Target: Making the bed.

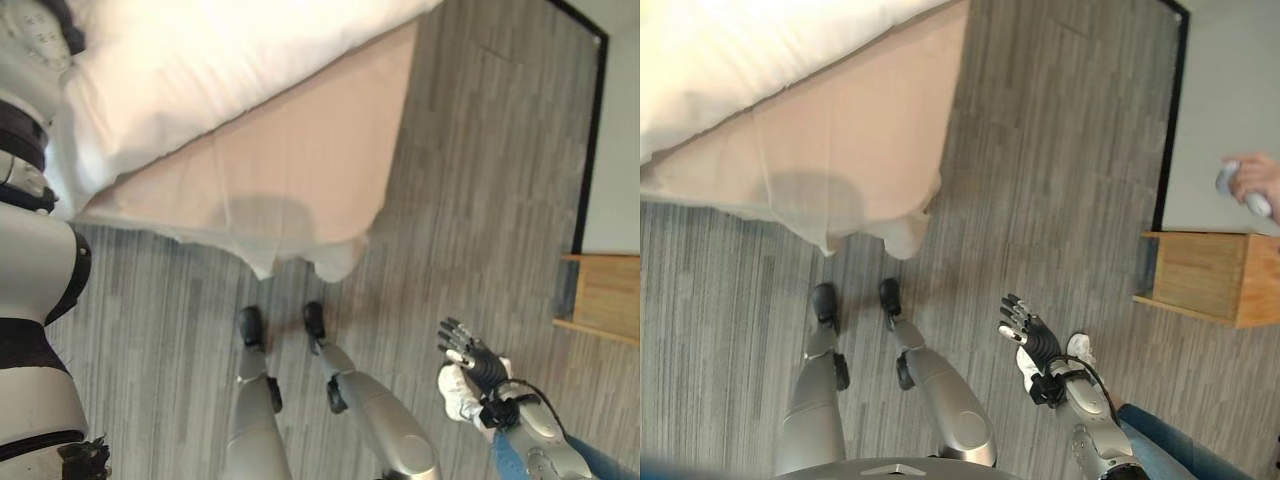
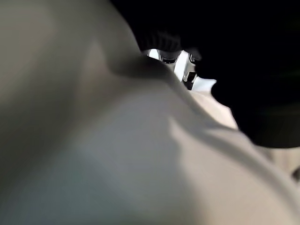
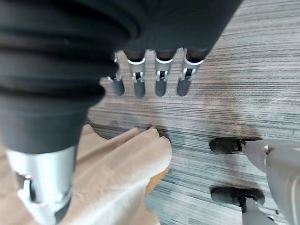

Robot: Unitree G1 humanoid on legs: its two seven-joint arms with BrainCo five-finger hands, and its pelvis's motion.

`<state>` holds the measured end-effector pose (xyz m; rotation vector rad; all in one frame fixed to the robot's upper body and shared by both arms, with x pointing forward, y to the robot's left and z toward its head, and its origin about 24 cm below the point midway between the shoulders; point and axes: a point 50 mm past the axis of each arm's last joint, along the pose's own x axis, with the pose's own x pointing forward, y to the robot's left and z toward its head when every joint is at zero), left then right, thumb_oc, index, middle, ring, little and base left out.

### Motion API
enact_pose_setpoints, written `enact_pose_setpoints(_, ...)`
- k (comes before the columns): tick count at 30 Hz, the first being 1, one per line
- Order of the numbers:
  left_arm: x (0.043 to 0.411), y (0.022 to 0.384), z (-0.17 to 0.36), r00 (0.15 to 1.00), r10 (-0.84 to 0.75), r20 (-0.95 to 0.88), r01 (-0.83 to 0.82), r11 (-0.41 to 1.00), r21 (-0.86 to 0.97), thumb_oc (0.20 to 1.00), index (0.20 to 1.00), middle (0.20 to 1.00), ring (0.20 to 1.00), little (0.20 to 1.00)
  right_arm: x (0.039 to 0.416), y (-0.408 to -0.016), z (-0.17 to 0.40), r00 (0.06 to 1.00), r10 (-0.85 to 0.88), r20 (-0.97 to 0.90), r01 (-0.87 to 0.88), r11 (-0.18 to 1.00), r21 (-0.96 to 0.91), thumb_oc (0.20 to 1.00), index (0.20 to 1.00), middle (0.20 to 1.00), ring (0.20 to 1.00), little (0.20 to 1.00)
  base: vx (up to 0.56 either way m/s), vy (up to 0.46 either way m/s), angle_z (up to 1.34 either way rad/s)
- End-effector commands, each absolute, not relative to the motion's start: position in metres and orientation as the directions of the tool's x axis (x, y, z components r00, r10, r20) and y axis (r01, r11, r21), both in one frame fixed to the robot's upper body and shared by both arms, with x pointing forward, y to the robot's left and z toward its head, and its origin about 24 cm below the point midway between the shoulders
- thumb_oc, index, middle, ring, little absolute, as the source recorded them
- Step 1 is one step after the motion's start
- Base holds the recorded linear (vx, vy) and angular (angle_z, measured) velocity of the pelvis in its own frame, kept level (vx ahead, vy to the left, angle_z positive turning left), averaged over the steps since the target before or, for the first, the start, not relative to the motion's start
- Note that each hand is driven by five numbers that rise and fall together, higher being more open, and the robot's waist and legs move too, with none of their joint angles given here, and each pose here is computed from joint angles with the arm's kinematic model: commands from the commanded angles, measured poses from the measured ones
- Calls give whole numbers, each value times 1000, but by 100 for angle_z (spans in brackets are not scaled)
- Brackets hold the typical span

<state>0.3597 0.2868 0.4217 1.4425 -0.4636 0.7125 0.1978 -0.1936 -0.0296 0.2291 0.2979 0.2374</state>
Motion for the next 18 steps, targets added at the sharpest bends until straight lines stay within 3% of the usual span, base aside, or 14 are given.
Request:
enact_pose_setpoints(1,385,281,372,871,126,475,-416,-324,849,1000,1000,1000,1000,1000,197,-205,-22,953,209,-218,-147,952,268,1000,1000,1000,1000,1000,-22,-20,11)
enact_pose_setpoints(3,398,261,349,925,54,377,-331,-377,865,1000,1000,1000,1000,1000,198,-206,-23,953,208,-221,-146,953,266,1000,1000,1000,1000,1000,-24,-9,8)
enact_pose_setpoints(4,404,252,334,950,18,311,-279,-400,873,492,492,492,492,492,196,-207,-24,951,211,-226,-149,954,261,1000,1000,1000,1000,1000,-31,-11,7)
enact_pose_setpoints(5,410,238,318,969,-30,247,-237,-415,878,200,200,200,200,200,194,-210,-25,947,214,-240,-153,956,250,1000,1000,1000,1000,1000,-31,-18,6)
enact_pose_setpoints(13,414,173,287,952,-287,110,-211,-352,912,200,200,200,200,200,191,-221,-27,945,191,-267,-135,967,215,1000,1000,1000,1000,1000,-25,-35,4)
enact_pose_setpoints(18,393,124,250,842,-540,3,-72,-107,992,200,200,200,200,200,188,-223,-31,943,170,-287,-114,973,201,1000,1000,1000,1000,1000,-12,-67,3)
